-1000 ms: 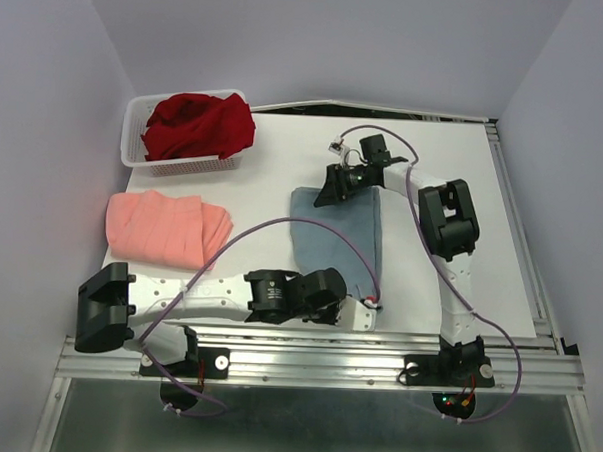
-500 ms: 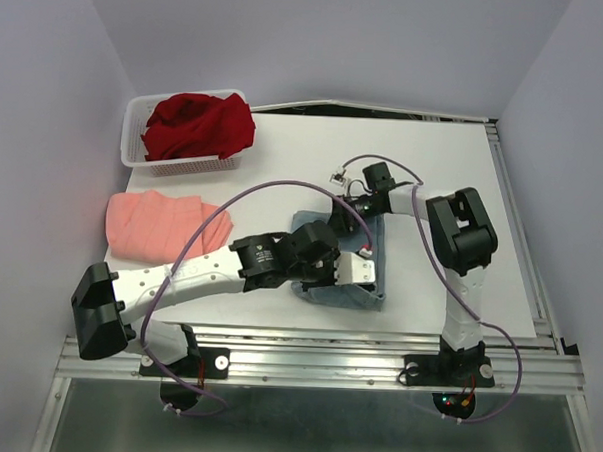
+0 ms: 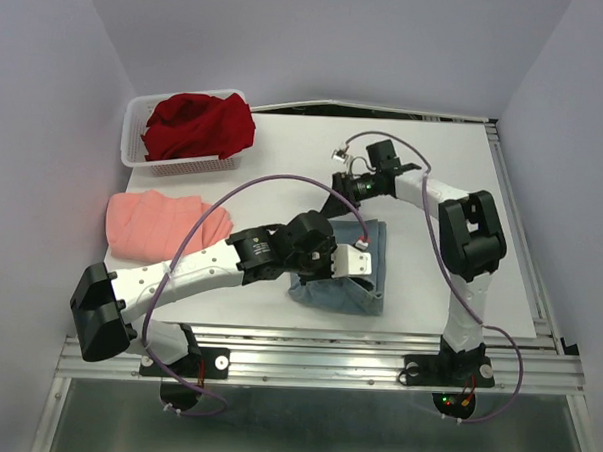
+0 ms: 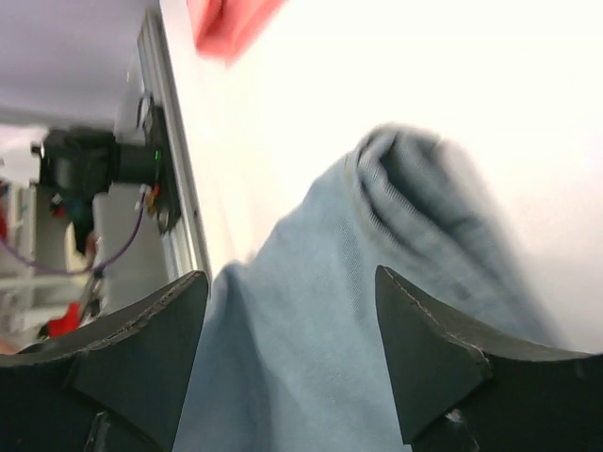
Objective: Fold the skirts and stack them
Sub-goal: Fold the skirt
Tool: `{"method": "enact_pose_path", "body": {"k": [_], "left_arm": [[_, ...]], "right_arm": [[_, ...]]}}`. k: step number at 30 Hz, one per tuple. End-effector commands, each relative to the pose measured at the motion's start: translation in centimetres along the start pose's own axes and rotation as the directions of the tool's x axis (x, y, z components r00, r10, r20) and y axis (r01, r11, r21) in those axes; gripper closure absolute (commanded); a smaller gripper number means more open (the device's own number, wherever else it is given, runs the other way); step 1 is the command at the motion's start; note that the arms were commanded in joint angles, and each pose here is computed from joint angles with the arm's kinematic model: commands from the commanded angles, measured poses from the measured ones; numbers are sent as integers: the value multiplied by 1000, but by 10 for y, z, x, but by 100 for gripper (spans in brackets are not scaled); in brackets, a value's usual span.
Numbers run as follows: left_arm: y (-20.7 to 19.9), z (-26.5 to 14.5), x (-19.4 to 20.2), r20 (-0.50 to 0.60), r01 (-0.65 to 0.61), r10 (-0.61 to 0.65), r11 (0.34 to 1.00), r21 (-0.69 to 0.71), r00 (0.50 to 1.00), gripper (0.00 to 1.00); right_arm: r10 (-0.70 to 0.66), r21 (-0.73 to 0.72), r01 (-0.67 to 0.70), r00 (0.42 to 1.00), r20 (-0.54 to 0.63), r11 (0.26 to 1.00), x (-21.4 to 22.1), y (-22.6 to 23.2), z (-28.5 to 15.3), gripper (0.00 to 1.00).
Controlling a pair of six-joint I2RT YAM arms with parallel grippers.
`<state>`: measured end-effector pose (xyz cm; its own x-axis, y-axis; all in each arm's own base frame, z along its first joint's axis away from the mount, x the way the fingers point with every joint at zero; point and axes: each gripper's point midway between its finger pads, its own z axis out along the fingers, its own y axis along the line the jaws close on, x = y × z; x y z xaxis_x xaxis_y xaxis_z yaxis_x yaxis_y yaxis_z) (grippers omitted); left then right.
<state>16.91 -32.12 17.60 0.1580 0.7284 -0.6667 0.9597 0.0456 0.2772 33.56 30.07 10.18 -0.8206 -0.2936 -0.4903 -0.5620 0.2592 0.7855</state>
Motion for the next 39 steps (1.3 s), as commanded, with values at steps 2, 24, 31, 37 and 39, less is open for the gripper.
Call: {"method": "enact_pose_path", "body": {"k": [2, 24, 31, 37, 39], "left_arm": [[-9, -8, -15, 81, 0, -3, 999, 39, 997, 100], [75, -3, -16, 102, 164, -156, 984, -66, 982, 100], [122, 23, 4, 74, 198, -189, 971, -137, 979, 100], [148, 50, 28, 45, 218, -213, 959, -181, 976, 100], [152, 56, 35, 32, 217, -214, 957, -193, 976, 100]], "right_arm": [[-82, 59, 75, 990, 118, 995, -69, -8, -36, 25], [115, 4, -114, 992, -47, 993, 33, -81, -4, 71], [117, -34, -118, 992, -54, 992, 34, -73, -5, 71], [124, -53, -127, 991, -60, 990, 34, -68, -6, 71], [122, -53, -125, 991, -60, 991, 33, -68, -6, 71]]}}
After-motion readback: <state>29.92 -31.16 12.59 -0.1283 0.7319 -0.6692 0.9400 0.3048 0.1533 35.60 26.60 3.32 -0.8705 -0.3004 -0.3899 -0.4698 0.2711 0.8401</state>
